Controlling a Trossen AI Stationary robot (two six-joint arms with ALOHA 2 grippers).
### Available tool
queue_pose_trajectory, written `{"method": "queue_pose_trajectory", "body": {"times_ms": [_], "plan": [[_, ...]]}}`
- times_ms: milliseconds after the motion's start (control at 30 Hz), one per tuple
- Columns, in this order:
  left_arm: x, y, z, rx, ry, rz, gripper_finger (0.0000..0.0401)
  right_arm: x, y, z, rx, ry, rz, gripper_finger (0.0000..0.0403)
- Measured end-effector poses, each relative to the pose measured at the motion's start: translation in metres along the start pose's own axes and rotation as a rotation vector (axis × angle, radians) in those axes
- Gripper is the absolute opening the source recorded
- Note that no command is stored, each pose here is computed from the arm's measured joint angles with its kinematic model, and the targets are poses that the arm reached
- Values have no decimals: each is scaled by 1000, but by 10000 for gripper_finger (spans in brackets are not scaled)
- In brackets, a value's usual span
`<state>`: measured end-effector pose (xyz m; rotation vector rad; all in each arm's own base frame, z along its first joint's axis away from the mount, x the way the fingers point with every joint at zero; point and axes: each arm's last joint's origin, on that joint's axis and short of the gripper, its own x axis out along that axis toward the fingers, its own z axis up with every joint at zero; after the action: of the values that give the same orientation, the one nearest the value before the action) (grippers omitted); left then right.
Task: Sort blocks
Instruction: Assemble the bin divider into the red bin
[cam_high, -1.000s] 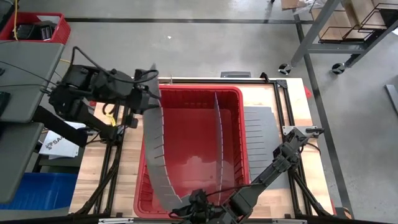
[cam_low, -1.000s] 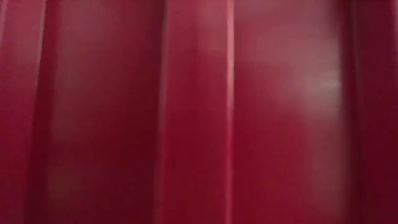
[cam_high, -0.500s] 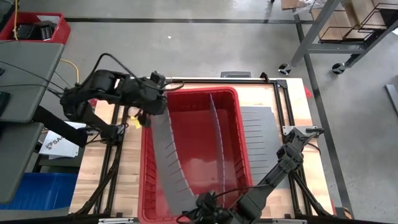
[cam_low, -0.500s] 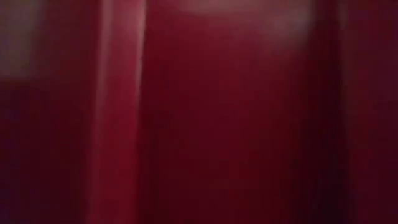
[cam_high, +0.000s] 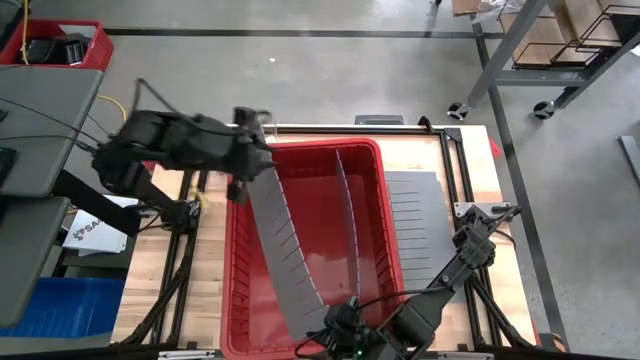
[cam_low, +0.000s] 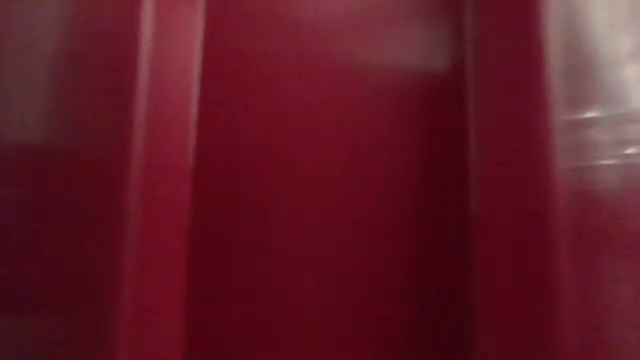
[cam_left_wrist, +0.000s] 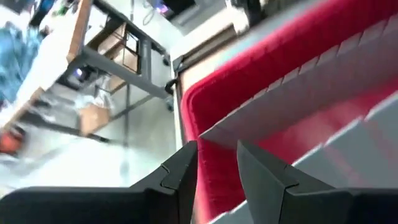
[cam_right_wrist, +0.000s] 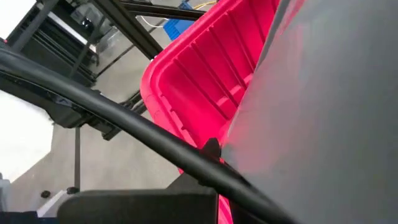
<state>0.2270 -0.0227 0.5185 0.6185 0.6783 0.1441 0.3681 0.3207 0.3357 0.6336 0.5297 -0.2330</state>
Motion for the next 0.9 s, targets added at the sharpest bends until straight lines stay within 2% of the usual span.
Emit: {"method": "queue_pose_trajectory", "body": {"times_ms": [100,133,200,267,333,433,533,600,667,767,900], "plan": [[-27,0,-10,-320,-30,-71,106,0,0,0,-2,1,0,0],[-34,-3,-17,-413,12,-113,101,0,0,0,-3,1,-1,0],[-42,-11,-28,-579,84,-122,78,0,-1,0,-11,2,-10,0],[-47,-23,-35,-676,82,-127,35,-1,-2,-1,-18,7,-22,0],[-41,-39,-45,-752,152,-97,10,-1,-3,-1,-16,8,-23,0],[-20,-64,-72,-875,276,-5,3,-1,-2,-1,-21,4,-23,0],[5,-88,-104,-1090,387,203,1,-1,-3,-1,-21,9,-22,0],[10,-95,-122,-1294,347,333,1,-1,-3,-1,-26,10,-23,0],[6,-94,-141,-1486,237,477,1,-1,-2,-2,-30,15,-21,0],[7,-96,-170,-1637,156,608,1,-1,-2,-1,-32,17,-19,0],[16,-105,-206,-1817,190,724,0,-1,-2,-2,-45,19,-14,0]]}}
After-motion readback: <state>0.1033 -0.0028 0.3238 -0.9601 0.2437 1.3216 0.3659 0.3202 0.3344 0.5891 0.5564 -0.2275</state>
